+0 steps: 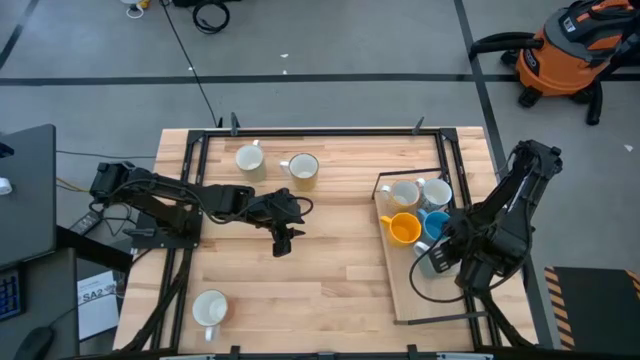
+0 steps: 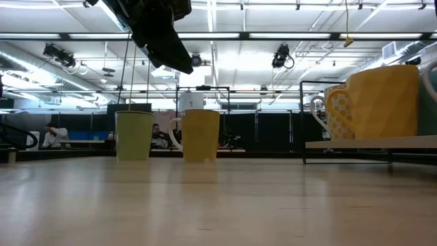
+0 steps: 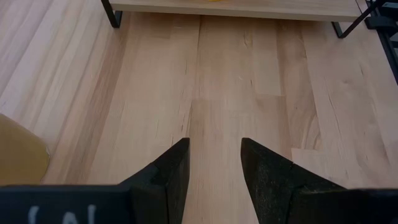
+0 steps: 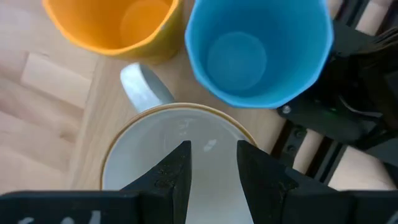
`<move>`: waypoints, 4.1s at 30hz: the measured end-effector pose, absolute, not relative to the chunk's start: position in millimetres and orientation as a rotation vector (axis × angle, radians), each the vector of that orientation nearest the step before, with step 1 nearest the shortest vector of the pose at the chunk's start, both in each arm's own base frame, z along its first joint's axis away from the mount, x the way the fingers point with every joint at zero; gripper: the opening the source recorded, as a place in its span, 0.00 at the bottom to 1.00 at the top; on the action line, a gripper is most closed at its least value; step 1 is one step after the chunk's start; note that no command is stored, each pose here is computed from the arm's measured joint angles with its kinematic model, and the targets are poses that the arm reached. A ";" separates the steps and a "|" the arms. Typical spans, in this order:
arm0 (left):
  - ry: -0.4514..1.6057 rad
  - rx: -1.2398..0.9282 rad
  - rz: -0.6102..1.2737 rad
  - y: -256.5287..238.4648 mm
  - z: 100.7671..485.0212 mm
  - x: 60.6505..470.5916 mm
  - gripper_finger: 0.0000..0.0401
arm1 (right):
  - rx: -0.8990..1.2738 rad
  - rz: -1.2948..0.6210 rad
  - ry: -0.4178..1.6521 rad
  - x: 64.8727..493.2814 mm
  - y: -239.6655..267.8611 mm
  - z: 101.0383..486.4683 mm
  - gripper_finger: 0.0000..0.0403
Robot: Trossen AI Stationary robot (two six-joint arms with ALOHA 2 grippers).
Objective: Place coffee mugs
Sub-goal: Put the blue white mug on the shelf, then put the yellow white mug on the shelf
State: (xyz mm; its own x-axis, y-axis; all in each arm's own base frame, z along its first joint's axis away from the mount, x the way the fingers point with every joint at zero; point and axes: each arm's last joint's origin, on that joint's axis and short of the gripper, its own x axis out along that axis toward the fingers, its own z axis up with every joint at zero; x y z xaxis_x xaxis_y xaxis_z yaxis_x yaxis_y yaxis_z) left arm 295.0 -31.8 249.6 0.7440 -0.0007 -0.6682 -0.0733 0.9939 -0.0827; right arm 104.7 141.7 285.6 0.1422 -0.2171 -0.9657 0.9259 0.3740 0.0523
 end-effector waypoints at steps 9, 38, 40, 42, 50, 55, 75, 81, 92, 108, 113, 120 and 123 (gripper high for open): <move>0.731 -0.106 0.040 -31.8 249.6 295.0 0.38 | 0.803 -1.005 1.105 103.1 139.3 286.0 0.33; 0.542 -0.170 0.112 -6.1 269.2 308.3 0.38 | 0.842 -0.519 0.679 89.8 93.5 333.4 0.33; 0.522 -0.203 0.156 6.6 277.9 310.3 0.38 | 0.800 -0.513 0.628 91.0 89.4 335.8 0.33; 0.501 -0.234 0.206 21.6 286.8 311.3 0.38 | 0.758 -0.509 0.594 93.0 86.3 337.6 0.33; 0.472 -0.302 0.427 90.3 321.1 300.5 0.38 | 0.605 -0.490 0.561 108.6 81.7 341.2 0.33; 0.516 -0.376 0.572 127.7 323.6 282.1 0.38 | 0.483 -0.461 0.558 122.8 83.0 342.3 0.33; 0.810 -0.544 0.708 153.7 270.1 281.7 0.38 | 0.146 -0.427 0.641 175.2 71.2 335.9 0.33; 0.875 -0.537 0.684 150.2 247.0 299.2 0.38 | 0.124 -0.417 0.696 186.6 67.3 330.0 0.33; 0.904 -0.539 0.690 150.6 231.1 309.1 0.38 | 0.154 -0.400 0.759 199.5 65.3 321.6 0.33; 0.874 -0.531 0.685 151.2 232.7 311.7 0.38 | 0.140 -0.383 0.752 202.1 66.4 321.6 0.33; 0.824 -0.511 0.702 154.3 232.9 316.7 0.38 | 0.140 -0.383 0.751 202.2 66.4 321.6 0.33; 0.860 -0.505 0.706 157.8 217.0 323.6 0.38 | 0.147 -0.374 0.752 202.4 66.8 321.8 0.33; 0.871 -0.498 0.707 158.8 212.8 325.4 0.37 | 0.151 -0.369 0.752 202.6 67.0 321.9 0.33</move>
State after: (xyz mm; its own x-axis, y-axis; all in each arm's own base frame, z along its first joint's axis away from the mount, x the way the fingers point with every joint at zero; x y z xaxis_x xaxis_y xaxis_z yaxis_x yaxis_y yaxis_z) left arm 325.4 158.8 212.8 0.4463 0.3515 -0.8230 -0.7331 0.6711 -0.1109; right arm 202.6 67.0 321.9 0.6696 -0.2728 -0.6908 0.3795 0.9252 0.0025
